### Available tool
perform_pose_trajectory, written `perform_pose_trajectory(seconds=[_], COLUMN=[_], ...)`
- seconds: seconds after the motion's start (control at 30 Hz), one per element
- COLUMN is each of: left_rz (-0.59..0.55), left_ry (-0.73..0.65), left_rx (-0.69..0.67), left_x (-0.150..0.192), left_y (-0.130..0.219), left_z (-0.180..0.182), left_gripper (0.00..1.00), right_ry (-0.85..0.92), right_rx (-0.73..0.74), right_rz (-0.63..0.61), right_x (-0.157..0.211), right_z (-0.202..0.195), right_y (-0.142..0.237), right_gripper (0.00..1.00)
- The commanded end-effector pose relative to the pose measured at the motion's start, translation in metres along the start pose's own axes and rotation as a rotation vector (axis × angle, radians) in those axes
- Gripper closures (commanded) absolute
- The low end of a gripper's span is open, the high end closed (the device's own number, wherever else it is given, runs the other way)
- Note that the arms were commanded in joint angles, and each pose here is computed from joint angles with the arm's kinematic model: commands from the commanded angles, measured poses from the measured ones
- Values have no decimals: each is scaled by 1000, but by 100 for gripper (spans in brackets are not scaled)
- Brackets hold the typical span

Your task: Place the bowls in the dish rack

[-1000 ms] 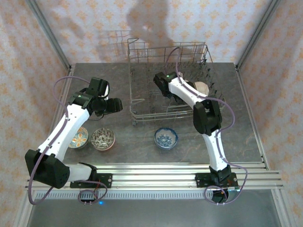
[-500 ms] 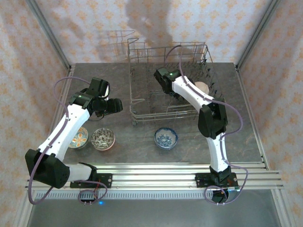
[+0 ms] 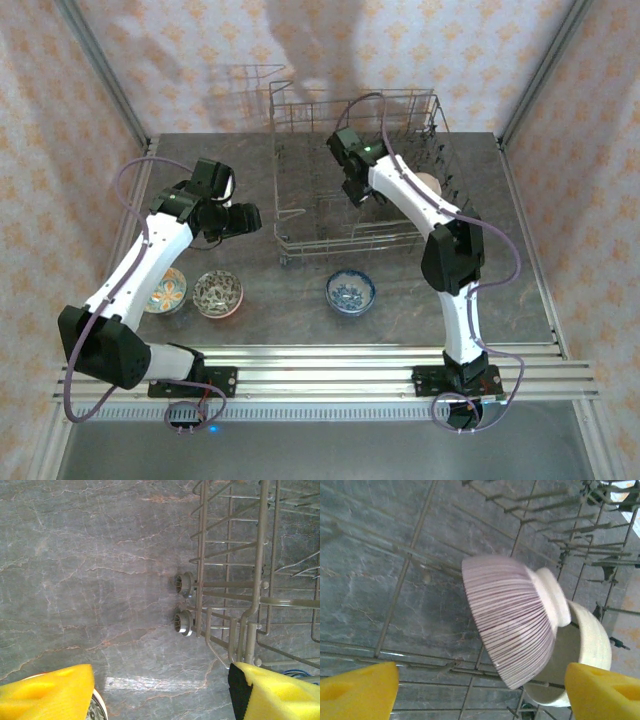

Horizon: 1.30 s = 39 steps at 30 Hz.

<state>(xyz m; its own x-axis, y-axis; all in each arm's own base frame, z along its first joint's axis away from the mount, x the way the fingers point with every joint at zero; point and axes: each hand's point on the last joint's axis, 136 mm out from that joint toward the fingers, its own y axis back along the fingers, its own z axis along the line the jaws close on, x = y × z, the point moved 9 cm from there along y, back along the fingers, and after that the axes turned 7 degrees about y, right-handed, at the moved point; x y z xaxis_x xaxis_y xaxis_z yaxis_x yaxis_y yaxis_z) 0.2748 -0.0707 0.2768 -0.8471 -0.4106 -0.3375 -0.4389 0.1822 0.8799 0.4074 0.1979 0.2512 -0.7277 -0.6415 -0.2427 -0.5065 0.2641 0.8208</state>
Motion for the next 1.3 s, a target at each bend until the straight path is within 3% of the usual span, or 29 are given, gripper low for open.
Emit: perform_pose_trajectory(seconds=[0.0,0.43,1.27], left_rz=[-11,4,9], left_ry=[-28,-18,-28], left_rx=[-14,-21,-56], left_x=[-3,-7,-9], left_y=[4,0,2], left_z=[-4,-10,-25], left_gripper=[28,28,28], right_ry=[-9,4,1], right_rx=[-53,-267,-371], right_rz=[-47,-64,-67], right_x=[-7,-2,6], right_z=[-21,-43,-64], right_y=[3,-22,-66], right_gripper=[10,5,7])
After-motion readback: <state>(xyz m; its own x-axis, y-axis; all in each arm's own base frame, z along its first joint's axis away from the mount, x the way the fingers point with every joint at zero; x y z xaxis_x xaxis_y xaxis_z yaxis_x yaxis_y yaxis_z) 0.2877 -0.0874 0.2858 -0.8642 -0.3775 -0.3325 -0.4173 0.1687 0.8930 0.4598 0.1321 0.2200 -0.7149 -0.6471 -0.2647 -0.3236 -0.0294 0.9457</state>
